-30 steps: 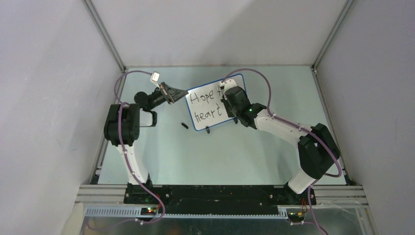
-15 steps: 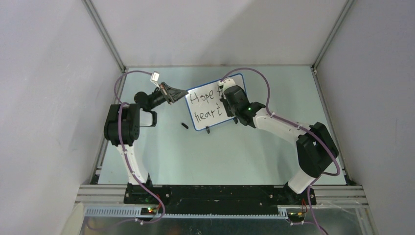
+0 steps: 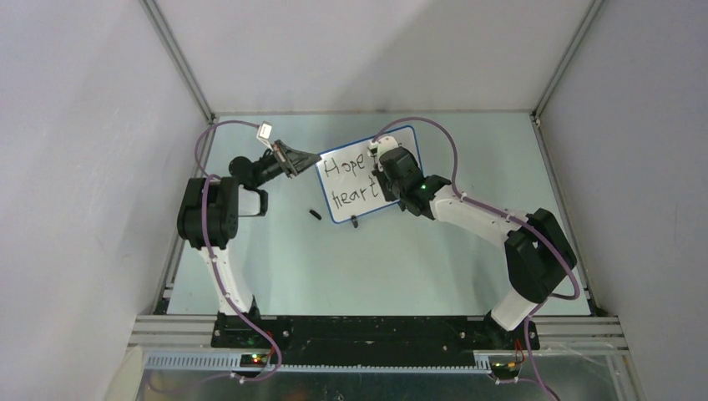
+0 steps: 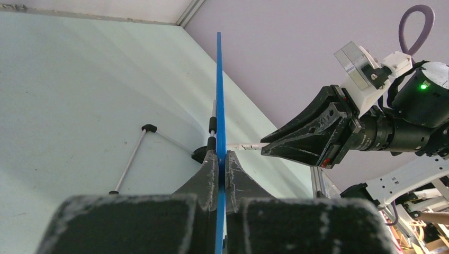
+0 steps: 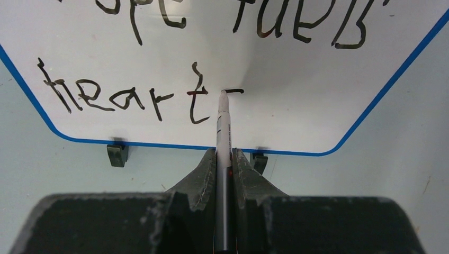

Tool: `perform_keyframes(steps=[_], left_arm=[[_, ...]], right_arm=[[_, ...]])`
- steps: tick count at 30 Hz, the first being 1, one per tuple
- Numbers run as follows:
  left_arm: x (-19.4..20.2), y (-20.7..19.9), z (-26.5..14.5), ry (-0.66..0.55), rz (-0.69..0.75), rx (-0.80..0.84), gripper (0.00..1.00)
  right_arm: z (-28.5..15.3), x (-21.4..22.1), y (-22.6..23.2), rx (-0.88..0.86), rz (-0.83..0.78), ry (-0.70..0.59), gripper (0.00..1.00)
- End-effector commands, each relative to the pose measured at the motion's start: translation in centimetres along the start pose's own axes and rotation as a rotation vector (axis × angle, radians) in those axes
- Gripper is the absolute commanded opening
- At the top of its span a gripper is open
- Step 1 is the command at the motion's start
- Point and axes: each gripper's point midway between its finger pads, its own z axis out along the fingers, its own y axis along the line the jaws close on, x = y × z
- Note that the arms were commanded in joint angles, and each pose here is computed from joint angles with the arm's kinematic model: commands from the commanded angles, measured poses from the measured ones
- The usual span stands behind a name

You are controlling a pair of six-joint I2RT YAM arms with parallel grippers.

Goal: Write a sentence on the whiteboard

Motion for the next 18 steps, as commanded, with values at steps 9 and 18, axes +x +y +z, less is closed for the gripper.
perform_keyframes(steps=[9, 18], left_arm=[[0.1, -1.2, 0.5, 0.022, 0.055, 0.054, 0.00], [0.1, -1.3, 0.5, 0.023, 0.055, 0.054, 0.00]], right_arm=[[0.0, -0.2, 0.2, 0.004, 0.004, 0.008, 0.00], [-0.1, 0.4, -1.2, 0.053, 0.021, 0.028, 0.00]])
